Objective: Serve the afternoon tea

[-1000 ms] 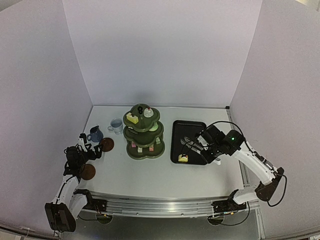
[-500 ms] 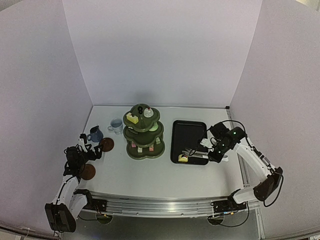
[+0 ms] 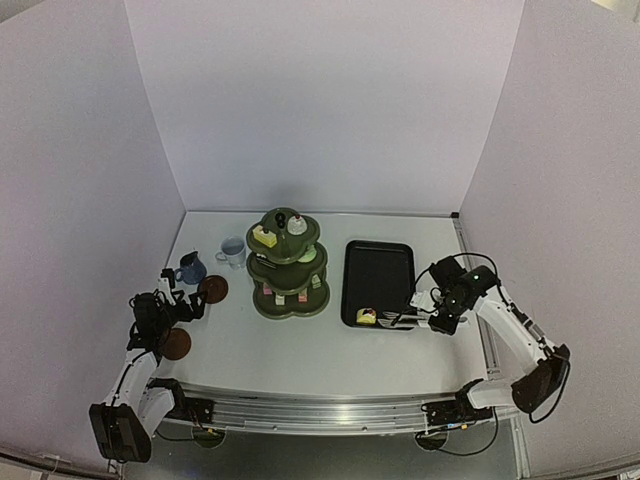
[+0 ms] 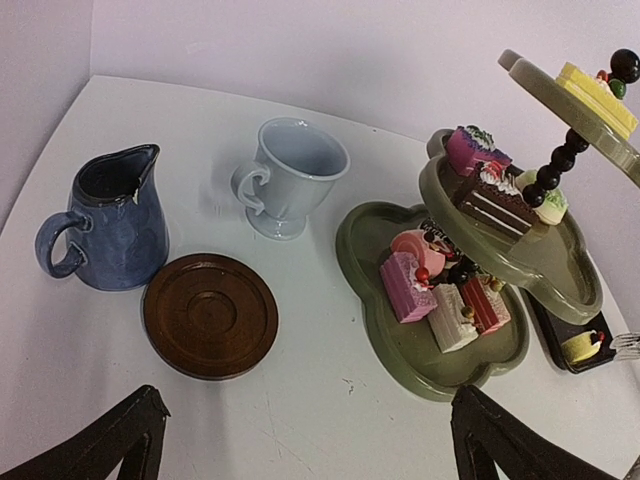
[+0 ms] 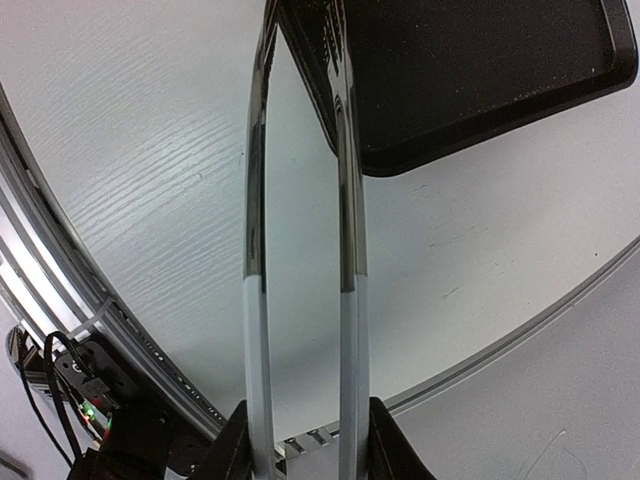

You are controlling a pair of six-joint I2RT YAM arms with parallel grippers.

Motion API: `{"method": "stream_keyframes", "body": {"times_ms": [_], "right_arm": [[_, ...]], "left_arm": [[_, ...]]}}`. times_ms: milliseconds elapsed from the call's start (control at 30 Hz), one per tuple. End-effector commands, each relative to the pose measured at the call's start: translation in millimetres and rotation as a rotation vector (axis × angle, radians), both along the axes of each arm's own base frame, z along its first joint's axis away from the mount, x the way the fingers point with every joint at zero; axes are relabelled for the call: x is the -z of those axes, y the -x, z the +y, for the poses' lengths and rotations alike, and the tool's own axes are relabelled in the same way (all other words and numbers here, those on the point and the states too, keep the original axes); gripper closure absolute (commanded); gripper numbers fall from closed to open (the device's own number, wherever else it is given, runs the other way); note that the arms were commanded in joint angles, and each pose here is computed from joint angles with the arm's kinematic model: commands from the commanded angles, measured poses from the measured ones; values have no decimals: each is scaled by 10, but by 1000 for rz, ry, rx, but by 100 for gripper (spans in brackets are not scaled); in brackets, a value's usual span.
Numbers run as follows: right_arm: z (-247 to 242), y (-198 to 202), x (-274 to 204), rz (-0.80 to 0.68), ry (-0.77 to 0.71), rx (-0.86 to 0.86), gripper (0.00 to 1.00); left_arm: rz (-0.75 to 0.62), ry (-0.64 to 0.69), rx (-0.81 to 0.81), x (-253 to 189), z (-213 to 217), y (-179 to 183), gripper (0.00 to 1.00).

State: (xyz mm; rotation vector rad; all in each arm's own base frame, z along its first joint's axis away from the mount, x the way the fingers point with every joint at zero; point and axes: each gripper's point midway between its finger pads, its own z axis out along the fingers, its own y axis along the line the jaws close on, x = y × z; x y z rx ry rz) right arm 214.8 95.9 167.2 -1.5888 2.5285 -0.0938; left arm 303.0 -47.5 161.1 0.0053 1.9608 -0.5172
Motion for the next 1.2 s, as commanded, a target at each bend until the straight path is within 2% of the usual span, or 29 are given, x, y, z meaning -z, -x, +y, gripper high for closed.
{"method": "stream_keyframes", "body": {"times_ms": [0, 1167], "right_arm": [[39, -166, 48, -32, 17, -72, 69], [248, -553, 97, -55, 9, -187, 67]], "left_arm": [[-46, -7, 17, -188, -12, -38, 0], [-45, -46, 30, -204, -6, -54, 0]]}}
